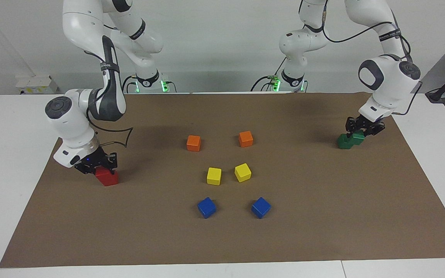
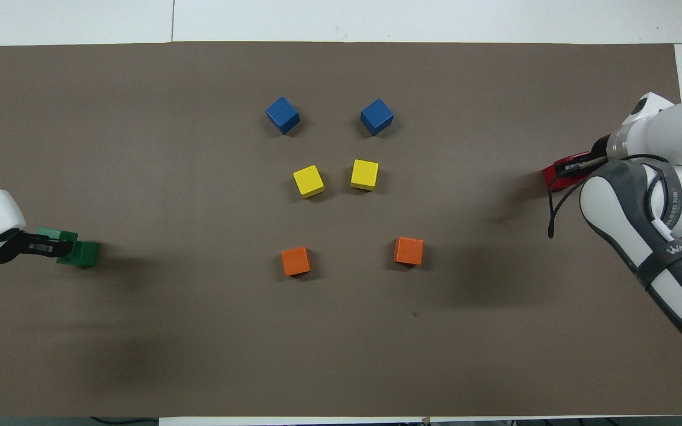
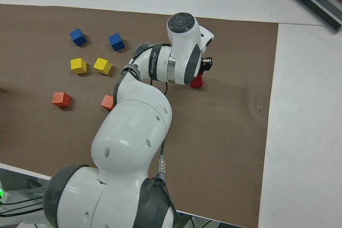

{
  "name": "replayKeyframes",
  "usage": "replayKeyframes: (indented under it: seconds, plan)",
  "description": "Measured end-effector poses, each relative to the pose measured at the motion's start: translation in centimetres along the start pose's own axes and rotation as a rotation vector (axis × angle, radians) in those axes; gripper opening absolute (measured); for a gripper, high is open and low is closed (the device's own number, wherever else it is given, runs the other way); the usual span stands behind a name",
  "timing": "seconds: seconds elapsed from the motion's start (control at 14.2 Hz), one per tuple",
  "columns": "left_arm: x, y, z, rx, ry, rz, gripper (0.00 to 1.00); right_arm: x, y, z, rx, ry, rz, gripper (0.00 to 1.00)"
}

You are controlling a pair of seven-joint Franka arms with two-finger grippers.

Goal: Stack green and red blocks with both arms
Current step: 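Lower each block beside its matching placed block with both grippers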

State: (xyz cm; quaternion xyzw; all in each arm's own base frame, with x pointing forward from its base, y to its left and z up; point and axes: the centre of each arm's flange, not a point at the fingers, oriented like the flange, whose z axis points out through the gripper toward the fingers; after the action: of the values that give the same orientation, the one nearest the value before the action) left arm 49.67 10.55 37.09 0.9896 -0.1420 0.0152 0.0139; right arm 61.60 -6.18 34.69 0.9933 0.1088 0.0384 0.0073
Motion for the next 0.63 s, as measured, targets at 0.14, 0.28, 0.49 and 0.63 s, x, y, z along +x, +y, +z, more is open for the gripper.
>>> replayKeyframes:
  seconds: [0.14,0.28,0.49,0.63]
  plan:
    - [-0.11,0.05,0.19,-0.001,-0.002,-0.001,0.55,-0.01,0.02,0.0,0.0,0.0,0.001,0.54]
    - [-0.21,0.09,0.44,0.001,0.001,-0.001,0.55,-0.02,0.02,0.0,0.001,0.0,0.001,0.54]
    - [-0.39,0.16,0.81,0.002,0.002,-0.002,0.55,-0.05,0.01,0.01,0.001,0.0,0.002,0.54]
    - [-0.44,0.18,0.9,0.002,0.003,-0.002,0.55,-0.06,0.02,0.01,0.002,0.0,0.004,0.55]
